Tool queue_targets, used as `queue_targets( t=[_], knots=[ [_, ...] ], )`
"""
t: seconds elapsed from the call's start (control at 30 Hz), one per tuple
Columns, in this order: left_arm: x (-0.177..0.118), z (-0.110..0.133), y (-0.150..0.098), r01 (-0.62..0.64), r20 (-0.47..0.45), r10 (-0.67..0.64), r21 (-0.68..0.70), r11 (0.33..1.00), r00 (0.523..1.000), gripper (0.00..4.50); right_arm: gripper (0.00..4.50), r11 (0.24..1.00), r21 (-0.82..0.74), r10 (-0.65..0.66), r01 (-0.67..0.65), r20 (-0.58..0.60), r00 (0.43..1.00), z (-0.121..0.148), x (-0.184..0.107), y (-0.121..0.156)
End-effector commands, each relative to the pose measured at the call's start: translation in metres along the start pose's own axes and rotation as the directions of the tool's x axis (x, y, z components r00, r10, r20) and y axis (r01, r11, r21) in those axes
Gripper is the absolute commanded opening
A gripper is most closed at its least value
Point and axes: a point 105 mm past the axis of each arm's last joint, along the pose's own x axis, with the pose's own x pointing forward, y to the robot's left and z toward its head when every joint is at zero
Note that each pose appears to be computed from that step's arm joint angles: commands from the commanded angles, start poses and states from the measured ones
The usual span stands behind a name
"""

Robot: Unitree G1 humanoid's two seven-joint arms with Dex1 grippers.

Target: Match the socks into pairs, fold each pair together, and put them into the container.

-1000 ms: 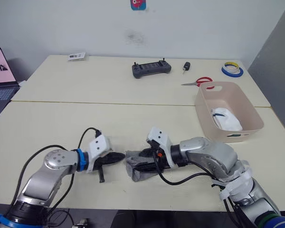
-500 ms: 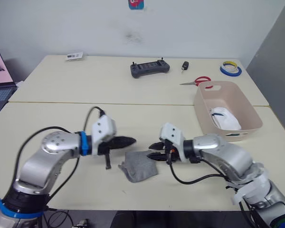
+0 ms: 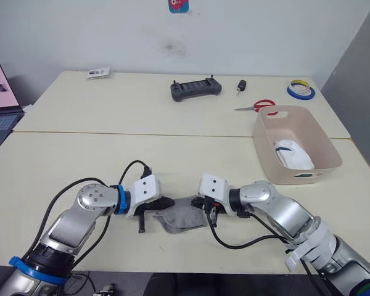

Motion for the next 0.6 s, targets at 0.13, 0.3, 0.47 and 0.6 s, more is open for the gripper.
queue_targets(
  t=[0.13, 0.3, 0.47, 0.6],
  knots=[
    [-0.022, 0.033, 0.006, -0.035, 0.113, 0.031, 0.034, 0.999, 0.993, 0.0, 0.02, 0.998, -0.046, 0.043, -0.036, 0.174, 0.984, 0.031, -0.028, 0.004],
    [-0.03, 0.053, -0.02, 0.107, 0.135, -0.109, 0.024, 0.994, 0.985, 0.0, 0.02, 0.991, -0.069, 0.13, -0.118, 0.197, 0.972, 0.04, -0.029, 0.021],
    [-0.028, 0.031, -0.035, 0.168, 0.034, -0.169, 0.024, 0.985, 0.985, 0.0, 0.02, 0.979, -0.102, 0.191, -0.177, 0.153, 0.97, 0.034, -0.012, 0.033],
    [-0.023, 0.009, -0.03, 0.132, -0.022, -0.131, 0.026, 0.991, 0.991, 0.0, 0.02, 0.973, -0.111, 0.212, -0.202, 0.087, 0.973, 0.02, -0.002, 0.037]
  ],
)
